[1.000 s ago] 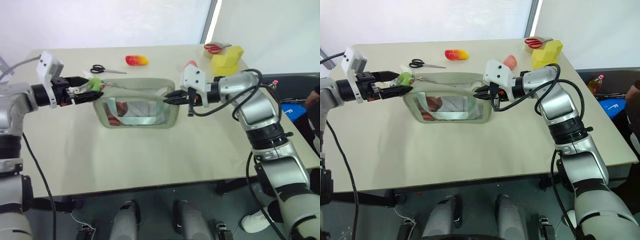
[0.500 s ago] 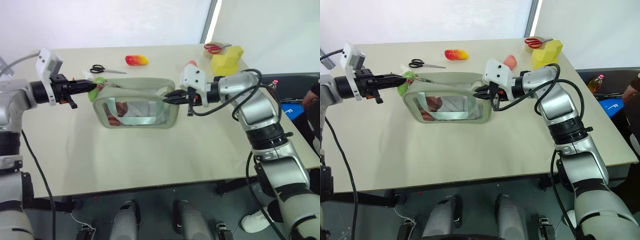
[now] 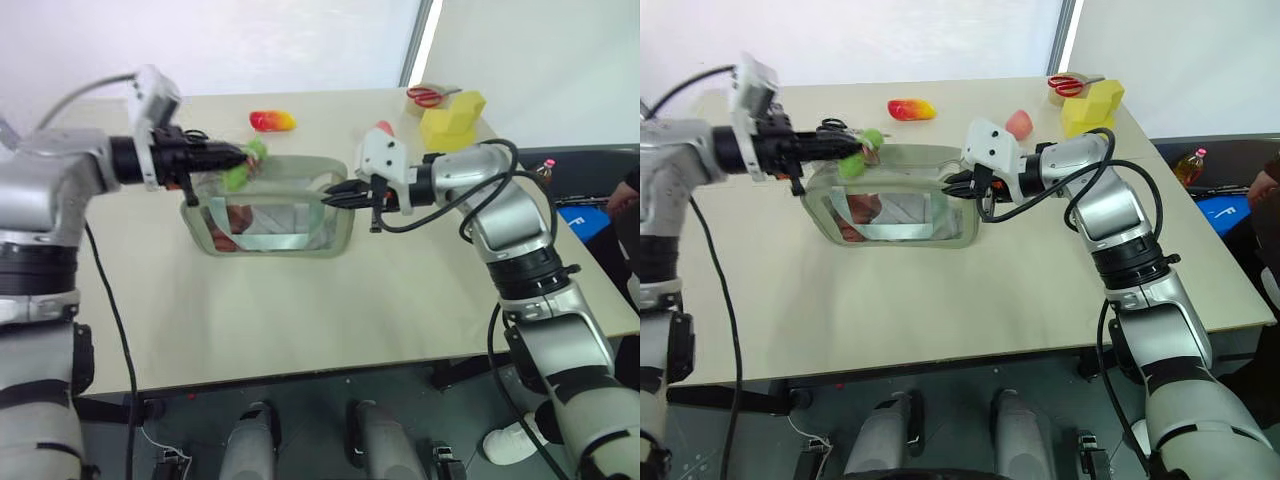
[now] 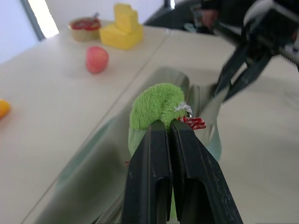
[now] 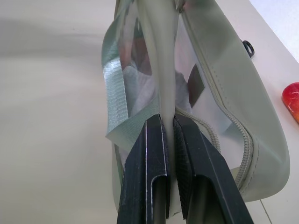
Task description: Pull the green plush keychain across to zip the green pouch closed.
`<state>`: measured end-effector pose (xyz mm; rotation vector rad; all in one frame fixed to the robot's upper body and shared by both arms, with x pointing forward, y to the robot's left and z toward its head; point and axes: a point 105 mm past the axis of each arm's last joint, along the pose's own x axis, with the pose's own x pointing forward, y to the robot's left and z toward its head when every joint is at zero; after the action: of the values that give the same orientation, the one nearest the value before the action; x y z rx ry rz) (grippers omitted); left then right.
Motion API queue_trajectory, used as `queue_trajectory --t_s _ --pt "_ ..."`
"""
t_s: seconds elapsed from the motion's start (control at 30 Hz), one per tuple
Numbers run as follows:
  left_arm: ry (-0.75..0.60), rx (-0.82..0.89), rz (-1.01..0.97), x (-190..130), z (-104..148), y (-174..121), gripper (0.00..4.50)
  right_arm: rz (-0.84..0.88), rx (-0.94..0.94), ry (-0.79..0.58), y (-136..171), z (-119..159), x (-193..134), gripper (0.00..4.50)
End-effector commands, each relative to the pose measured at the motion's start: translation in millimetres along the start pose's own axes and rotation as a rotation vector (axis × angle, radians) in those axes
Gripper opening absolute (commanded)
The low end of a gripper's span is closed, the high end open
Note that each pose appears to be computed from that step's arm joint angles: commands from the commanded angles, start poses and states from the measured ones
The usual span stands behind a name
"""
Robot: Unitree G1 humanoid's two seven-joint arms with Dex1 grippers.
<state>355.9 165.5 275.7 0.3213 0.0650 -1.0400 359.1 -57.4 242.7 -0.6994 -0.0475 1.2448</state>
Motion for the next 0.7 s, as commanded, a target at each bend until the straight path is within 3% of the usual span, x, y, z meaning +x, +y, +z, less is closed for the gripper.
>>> queue_trajectory --t_s 0.03,0.17,0.2,0.27,0.47,0.6,0.7 --pt "0.013 0.092 0.065 -3 5 9 0.04 -0.017 -0.043 -0.032 -2 14 0 0.00" --pt "-0.027 0.097 0.115 -3 13 18 0.04 -0.018 -0.041 -0.030 -2 13 -1 0.00" --pt "-0.032 0.094 0.100 -3 15 16 0.63 -0.018 -0.041 -0.029 -2 12 -1 0.00" --pt "-0.033 0.086 0.062 -4 16 11 1.37 -0.018 -0.041 -0.029 -2 12 -1 0.00" --pt "-0.035 0.078 0.060 -19 28 5 4.47 -0.011 -0.043 -0.044 -1 14 3 0.00" --pt "-0.012 0.086 0.122 -44 39 12 4.47 -0.012 -0.044 -0.051 -1 15 5 0.00" --pt "0.038 0.084 0.193 -61 29 23 4.47 -0.008 -0.043 -0.058 0 15 6 0.00"
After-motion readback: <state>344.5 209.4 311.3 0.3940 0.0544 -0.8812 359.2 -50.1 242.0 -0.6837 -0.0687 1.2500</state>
